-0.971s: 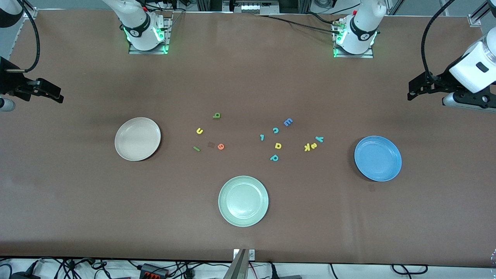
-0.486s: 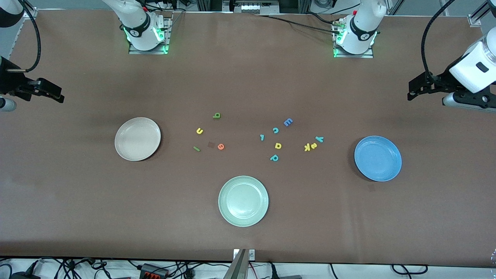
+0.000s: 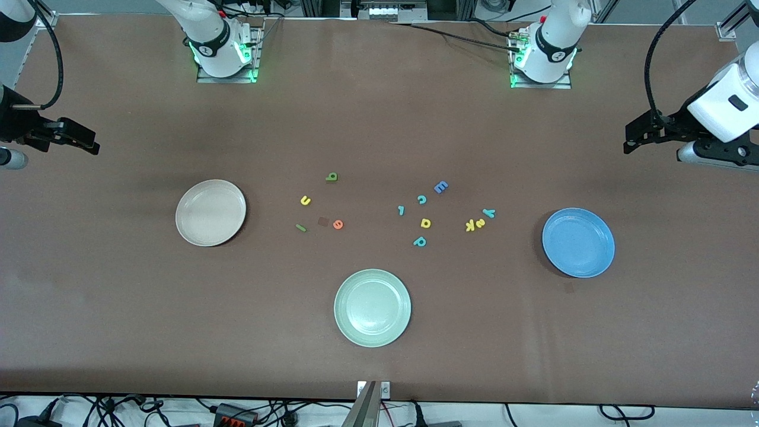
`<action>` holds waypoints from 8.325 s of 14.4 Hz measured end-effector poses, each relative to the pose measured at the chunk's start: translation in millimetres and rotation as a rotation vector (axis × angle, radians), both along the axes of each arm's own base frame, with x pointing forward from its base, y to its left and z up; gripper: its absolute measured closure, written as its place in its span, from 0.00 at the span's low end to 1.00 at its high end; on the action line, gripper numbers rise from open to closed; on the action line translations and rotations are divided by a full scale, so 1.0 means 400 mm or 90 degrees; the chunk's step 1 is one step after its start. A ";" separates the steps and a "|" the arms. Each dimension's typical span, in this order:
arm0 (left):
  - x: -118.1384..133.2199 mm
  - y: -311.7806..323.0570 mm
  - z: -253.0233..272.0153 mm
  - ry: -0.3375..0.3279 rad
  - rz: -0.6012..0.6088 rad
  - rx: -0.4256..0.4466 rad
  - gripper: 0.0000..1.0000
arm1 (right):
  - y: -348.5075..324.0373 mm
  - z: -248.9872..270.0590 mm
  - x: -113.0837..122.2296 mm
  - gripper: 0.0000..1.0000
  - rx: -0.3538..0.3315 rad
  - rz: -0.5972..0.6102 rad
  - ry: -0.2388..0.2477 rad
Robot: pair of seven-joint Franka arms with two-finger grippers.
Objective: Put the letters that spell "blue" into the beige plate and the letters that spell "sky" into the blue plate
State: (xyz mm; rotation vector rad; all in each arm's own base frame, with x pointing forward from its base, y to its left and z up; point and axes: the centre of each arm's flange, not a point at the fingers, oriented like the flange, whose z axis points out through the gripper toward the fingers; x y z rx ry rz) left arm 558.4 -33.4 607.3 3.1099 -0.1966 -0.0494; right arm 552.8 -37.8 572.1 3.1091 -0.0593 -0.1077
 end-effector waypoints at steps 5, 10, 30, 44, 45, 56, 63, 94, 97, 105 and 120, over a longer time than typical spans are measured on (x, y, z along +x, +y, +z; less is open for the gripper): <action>0.000 0.000 0.000 0.000 0.000 0.000 0.00 | -0.023 0.000 -0.002 0.00 0.001 0.010 0.001; 0.000 0.000 0.000 0.000 0.000 0.000 0.00 | -0.002 -0.031 0.007 0.00 0.006 0.029 0.016; 0.057 -0.098 -0.230 0.137 -0.047 0.011 0.00 | 0.588 -0.619 0.032 0.00 0.046 0.253 0.123; 0.173 -0.280 -0.727 0.136 -0.206 -0.007 0.00 | 0.851 -0.907 -0.084 0.11 0.040 0.425 0.051; 0.169 -0.290 -0.758 0.119 -0.244 -0.013 0.00 | 0.851 -0.917 -0.083 0.15 0.040 0.435 0.049; 0.004 -0.417 -1.020 -0.026 -0.480 -0.022 0.00 | 0.870 -0.977 -0.099 0.34 0.041 0.481 0.039; -0.024 -0.484 -1.078 -0.034 -0.514 -0.024 0.18 | 0.867 -0.998 -0.101 0.42 0.041 0.489 0.035; 0.128 0.008 -0.933 0.135 -0.315 -0.017 0.42 | 0.293 -0.942 0.046 0.66 -0.041 0.234 0.150; 0.128 -0.061 -0.894 0.129 -0.266 -0.014 0.14 | 0.313 -0.899 0.074 0.41 -0.040 0.224 0.130; 0.070 -0.432 -0.940 0.098 -0.022 -0.001 0.00 | 0.639 -0.760 0.101 0.00 0.018 0.213 0.059; 0.043 -0.568 -1.083 0.028 0.039 0.010 0.31 | 0.857 -0.974 0.061 0.30 -0.003 0.418 -0.049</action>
